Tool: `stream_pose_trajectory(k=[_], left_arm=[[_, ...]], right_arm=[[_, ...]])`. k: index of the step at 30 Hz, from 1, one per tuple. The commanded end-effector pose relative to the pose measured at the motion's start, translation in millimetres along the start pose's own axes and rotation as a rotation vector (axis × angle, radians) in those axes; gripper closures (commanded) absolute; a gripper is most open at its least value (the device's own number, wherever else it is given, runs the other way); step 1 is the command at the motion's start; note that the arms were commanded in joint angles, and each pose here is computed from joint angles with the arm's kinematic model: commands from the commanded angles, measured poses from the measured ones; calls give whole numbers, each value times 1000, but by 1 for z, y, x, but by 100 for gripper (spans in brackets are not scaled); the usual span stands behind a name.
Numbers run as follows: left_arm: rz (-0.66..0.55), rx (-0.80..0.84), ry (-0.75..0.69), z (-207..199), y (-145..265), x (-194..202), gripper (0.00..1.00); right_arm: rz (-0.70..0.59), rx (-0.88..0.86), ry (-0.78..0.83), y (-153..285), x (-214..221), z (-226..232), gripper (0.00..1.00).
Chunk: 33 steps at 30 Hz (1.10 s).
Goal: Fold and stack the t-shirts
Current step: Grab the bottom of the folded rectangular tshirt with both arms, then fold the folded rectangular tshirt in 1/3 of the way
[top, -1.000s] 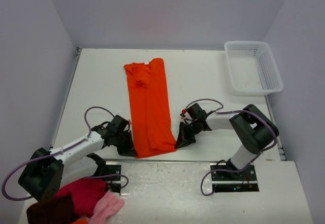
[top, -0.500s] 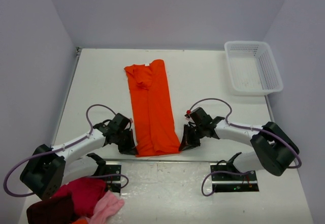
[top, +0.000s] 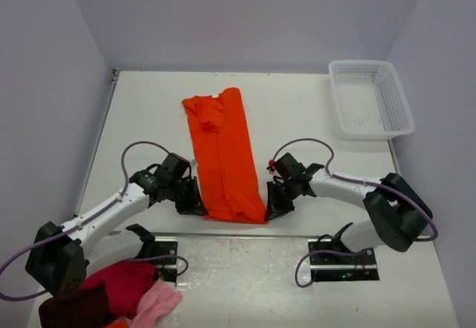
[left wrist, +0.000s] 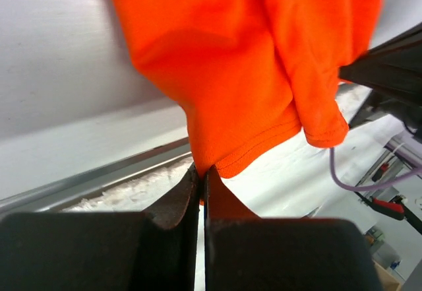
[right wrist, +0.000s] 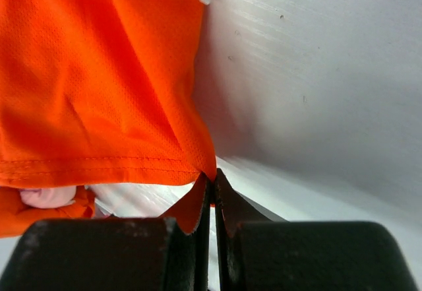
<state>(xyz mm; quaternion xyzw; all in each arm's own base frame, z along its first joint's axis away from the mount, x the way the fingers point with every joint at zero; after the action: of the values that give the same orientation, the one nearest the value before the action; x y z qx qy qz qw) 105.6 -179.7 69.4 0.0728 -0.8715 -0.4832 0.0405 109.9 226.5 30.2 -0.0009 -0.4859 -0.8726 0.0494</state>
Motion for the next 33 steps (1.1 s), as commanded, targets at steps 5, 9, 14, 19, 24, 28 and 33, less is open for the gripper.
stream_pose_trajectory(k=[5, 9, 14, 19, 24, 28, 33], left_arm=[[7, 2, 40, -22, 33, 1, 100], [-24, -16, 40, -27, 42, -5, 100], [-49, -20, 41, -31, 46, -11, 100], [-64, -3, 26, -47, 46, -26, 100], [-93, -38, -38, -69, 43, -61, 100], [-165, -84, -78, -84, 49, -104, 100], [-201, -105, -81, -82, 57, -150, 100]], right_arm=[[-14, 100, 100, 24, 3, -9, 100], [-75, 135, 144, 48, -7, 1, 100], [-168, 122, 211, 91, -33, 40, 100], [-174, 128, 245, 105, -60, 70, 100], [-193, 139, 269, 116, -93, 93, 100], [-190, 156, 257, 116, -108, 96, 100], [-189, 173, 229, 118, -126, 92, 100]])
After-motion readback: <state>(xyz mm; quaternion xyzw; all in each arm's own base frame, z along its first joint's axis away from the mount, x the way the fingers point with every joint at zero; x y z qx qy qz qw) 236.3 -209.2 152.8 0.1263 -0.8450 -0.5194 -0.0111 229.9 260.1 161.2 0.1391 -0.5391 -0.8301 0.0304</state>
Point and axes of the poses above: each gripper's point midway between its finger pads, its own y axis back along the fingers, its own z axis along the line the jaws close on, x = y × z, the point moved 1 cm from there along y, back along the fingers
